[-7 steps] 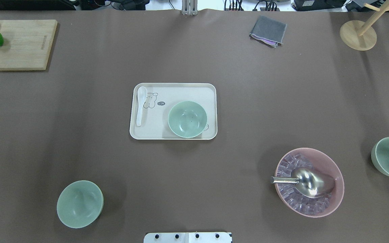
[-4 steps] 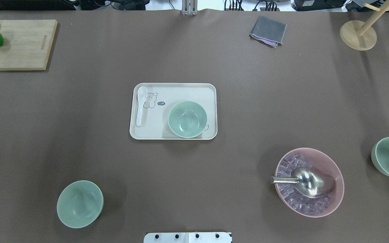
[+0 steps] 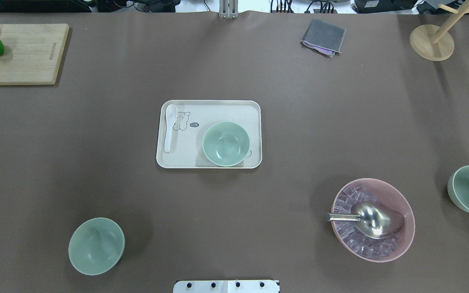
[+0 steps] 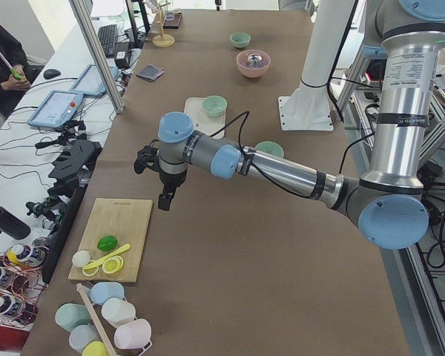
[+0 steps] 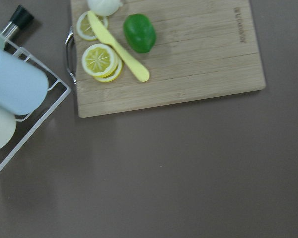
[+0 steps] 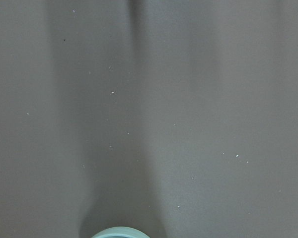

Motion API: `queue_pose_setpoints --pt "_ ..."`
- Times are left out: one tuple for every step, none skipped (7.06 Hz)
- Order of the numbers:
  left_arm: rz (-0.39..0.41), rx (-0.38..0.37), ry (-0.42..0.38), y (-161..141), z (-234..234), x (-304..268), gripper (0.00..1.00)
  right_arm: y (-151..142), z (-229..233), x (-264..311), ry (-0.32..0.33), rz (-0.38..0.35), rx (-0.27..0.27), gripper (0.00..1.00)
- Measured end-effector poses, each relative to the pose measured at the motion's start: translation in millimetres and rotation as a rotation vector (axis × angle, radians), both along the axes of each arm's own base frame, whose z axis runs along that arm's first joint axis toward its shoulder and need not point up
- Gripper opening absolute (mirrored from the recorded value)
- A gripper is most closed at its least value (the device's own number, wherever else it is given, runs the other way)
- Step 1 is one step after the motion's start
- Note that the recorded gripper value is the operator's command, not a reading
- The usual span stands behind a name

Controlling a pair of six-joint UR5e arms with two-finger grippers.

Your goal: Stack green bowls together

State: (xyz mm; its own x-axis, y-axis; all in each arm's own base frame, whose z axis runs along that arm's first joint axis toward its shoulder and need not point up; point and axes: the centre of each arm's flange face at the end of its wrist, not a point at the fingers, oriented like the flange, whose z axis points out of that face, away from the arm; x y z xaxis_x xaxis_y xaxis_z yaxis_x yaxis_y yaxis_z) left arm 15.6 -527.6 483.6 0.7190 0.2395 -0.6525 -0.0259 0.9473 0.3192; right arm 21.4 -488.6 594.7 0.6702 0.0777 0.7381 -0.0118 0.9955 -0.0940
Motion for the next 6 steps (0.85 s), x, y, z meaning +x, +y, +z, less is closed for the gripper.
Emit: queue_pose_setpoints --pt "0.020 -0.014 0.021 -2.0 -17.6 36.6 0.99 -0.3 -1.9 -1.5 -0.002 0.000 0.000 1.00" --pt "0.007 -0.072 0.058 -4.1 -34.5 80.7 0.99 -0.1 -3.0 -2.0 -0.006 0.001 0.001 1.00" --pt "-0.031 -0.130 0.108 -0.2 -53.5 120.8 0.99 0.0 -3.9 -2.3 -0.008 0.000 0.002 1.00" --pt "-0.042 -0.160 0.149 9.7 -67.9 156.4 0.98 -0.1 -4.3 -2.5 -0.009 0.001 0.003 1.00" --pt "-0.032 -0.180 0.172 21.5 -78.6 183.9 0.97 -0.1 -4.9 -3.1 -0.010 0.000 0.004 1.00" --pt "-0.028 -0.213 0.192 35.5 -89.8 207.0 0.97 -0.2 -6.0 -4.0 -0.011 -0.002 0.007 1.00"
